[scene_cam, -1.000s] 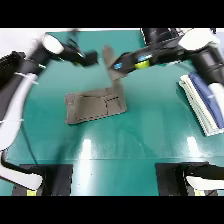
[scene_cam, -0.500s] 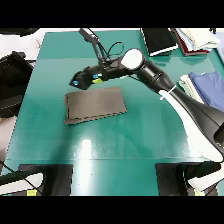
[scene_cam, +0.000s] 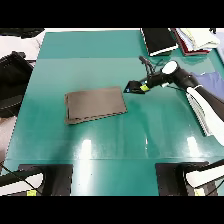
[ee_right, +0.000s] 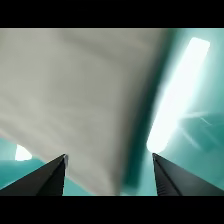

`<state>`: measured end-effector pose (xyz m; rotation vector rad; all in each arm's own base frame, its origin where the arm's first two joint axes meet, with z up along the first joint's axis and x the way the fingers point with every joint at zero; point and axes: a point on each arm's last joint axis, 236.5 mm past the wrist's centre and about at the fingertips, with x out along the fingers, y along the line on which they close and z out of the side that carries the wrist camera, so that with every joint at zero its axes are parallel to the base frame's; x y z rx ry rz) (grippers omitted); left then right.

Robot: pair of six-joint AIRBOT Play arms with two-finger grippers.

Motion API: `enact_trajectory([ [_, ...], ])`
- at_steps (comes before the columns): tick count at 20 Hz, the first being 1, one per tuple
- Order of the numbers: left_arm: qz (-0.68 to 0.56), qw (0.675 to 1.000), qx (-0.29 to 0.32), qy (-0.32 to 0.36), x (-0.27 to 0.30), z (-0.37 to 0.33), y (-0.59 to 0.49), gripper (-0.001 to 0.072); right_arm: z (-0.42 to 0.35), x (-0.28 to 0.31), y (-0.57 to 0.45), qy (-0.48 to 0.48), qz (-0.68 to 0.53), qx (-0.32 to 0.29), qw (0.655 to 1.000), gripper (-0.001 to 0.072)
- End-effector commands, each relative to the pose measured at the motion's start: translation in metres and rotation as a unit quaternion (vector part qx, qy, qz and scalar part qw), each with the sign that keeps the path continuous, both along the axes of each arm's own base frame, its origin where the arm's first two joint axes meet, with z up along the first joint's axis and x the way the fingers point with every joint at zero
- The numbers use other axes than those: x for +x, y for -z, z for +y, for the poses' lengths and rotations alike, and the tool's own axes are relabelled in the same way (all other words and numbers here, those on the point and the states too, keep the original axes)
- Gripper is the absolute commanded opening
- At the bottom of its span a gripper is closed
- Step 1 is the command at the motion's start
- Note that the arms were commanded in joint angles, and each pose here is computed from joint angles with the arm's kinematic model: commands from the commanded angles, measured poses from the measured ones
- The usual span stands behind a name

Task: Fold the shirts.

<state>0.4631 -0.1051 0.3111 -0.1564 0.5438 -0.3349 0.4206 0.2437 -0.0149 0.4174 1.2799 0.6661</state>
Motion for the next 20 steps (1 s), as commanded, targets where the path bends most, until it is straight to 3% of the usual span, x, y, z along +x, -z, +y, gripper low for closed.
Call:
enact_trajectory([
  [1, -0.007, 1.000, 0.007, 0.029, -0.005, -0.023, -0.002, 0.0024, -0.001, -0.008, 0.038, 0.048, 0.096, 0.053, 0.993, 0.0593],
  [6, -0.007, 0.999, 0.019, 0.036, -0.007, -0.023, 0.001, 0.0024, 0.072, -0.008, 0.058, -0.002, 0.106, 0.072, 0.992, 0.0551],
  [9, -0.006, 0.999, 0.019, 0.036, -0.007, -0.023, 0.001, 0.0024, 0.113, -0.007, 0.057, -0.027, 0.102, 0.094, 0.990, 0.0319],
  [11, -0.006, 0.999, 0.016, 0.038, -0.007, -0.025, 0.000, 0.0023, 0.130, -0.004, 0.052, -0.048, 0.082, 0.092, 0.991, 0.0072],
  [12, -0.008, 0.999, 0.015, 0.038, -0.007, -0.025, -0.001, 0.0023, 0.134, 0.002, 0.046, -0.050, 0.067, 0.096, 0.992, 0.0019],
  [17, -0.004, 0.999, -0.004, 0.051, -0.010, -0.034, -0.003, 0.0023, 0.090, 0.061, -0.020, -0.013, -0.014, 0.115, 0.993, 0.0018],
  [20, -0.003, 0.999, -0.007, 0.052, -0.011, -0.035, -0.003, 0.0023, 0.000, 0.093, -0.055, 0.033, -0.073, 0.043, 0.996, 0.0018],
])
